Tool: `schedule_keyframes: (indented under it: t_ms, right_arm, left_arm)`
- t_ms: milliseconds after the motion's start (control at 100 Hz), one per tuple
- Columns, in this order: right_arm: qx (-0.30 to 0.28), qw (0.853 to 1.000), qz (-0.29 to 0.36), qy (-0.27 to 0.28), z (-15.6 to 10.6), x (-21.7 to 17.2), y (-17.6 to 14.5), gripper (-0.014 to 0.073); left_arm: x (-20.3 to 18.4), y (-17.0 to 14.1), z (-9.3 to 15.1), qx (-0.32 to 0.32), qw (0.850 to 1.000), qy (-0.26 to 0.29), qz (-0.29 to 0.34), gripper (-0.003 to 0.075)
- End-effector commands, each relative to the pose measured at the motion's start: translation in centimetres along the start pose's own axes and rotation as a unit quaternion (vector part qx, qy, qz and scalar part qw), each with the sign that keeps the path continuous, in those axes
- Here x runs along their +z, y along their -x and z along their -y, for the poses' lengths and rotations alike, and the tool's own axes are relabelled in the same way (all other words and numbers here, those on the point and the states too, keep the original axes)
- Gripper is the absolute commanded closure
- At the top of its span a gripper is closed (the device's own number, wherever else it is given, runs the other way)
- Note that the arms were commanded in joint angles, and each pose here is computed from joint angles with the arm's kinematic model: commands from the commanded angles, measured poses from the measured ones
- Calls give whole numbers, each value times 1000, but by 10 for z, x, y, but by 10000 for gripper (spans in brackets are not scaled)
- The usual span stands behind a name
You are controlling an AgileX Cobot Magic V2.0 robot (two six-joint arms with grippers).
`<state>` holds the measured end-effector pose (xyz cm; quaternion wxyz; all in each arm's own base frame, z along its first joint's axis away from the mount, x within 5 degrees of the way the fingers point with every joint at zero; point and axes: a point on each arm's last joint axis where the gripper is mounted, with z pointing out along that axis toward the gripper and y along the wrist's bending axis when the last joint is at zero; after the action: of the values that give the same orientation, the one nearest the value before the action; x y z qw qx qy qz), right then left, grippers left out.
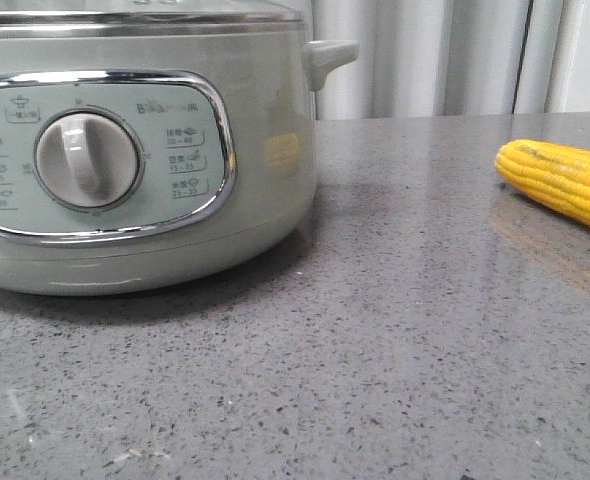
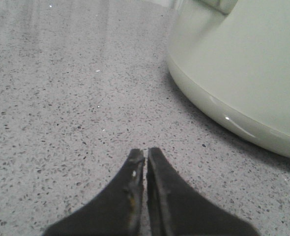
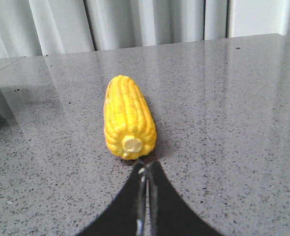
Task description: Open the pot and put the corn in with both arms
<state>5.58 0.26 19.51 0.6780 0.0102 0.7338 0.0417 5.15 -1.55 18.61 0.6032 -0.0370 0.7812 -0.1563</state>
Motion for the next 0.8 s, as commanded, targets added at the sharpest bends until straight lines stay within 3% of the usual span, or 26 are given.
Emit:
schedule_keyframes:
  t_ms: [0, 230, 420, 790]
  right_arm:
    - [-4, 999, 40, 0, 0, -1, 2, 660]
    - [-4, 999, 40, 0, 0, -1, 2, 660]
    - [-4, 999, 40, 0, 0, -1, 2, 660]
    - [-4, 999, 40, 0, 0, -1, 2, 660]
  left_arm:
    - [1, -5, -2, -2, 1000, -2, 13, 741]
    - [1, -1, -3, 13, 999, 4, 34, 741]
    - [0, 2, -9, 141, 988, 45, 43, 741]
    - [0, 0, -9, 136, 989, 44, 36, 741]
